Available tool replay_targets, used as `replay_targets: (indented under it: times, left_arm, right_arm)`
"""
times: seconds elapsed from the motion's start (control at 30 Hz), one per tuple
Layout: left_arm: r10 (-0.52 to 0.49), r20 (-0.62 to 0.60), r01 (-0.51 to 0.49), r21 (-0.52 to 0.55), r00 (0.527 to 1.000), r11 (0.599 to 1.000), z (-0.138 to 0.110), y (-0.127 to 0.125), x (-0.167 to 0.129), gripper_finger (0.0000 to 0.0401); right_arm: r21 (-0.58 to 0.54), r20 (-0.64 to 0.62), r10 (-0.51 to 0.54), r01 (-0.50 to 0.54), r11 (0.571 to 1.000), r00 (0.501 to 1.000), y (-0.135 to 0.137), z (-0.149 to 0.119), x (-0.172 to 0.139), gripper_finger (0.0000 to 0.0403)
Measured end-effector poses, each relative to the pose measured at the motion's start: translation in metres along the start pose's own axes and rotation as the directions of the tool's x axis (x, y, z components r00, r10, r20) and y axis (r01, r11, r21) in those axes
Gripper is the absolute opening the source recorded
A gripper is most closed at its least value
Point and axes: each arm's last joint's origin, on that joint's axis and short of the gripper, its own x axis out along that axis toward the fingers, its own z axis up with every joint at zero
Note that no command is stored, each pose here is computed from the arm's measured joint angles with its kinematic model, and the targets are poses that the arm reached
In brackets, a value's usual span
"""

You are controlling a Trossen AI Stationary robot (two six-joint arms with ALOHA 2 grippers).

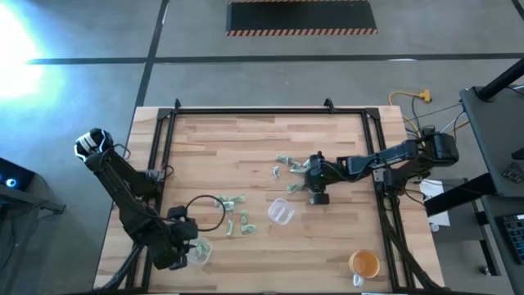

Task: Pick and place items into bin
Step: Put the light green packet into the top transparent bin

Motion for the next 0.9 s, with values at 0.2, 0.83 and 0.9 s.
replay_targets:
  times: [0.2, 0.83, 0.9]
  left_arm:
    - [0.035, 0.091, -0.042, 0.073, 0.995, 0.996, 0.004, 0.001, -0.003, 0.0128]
    - [0.360, 0.578, -0.559, 0.209, 0.733, 0.802, 0.021, 0.019, 0.001, 0.0128]
    - [0.388, 0.569, -0.581, 0.203, 0.725, 0.788, 0.022, 0.023, 0.007, 0.0128]
  right_arm:
    - [-0.014, 0.026, -0.006, 0.007, 1.000, 1.000, -0.001, 0.003, -0.007, 0.0010]
    - [-0.148, 0.339, 0.083, -0.034, 0.988, 0.937, 0.032, 0.029, -0.060, 0.0009]
    - [-0.193, 0.375, 0.110, -0.039, 0.980, 0.920, 0.039, 0.032, -0.063, 0.0009]
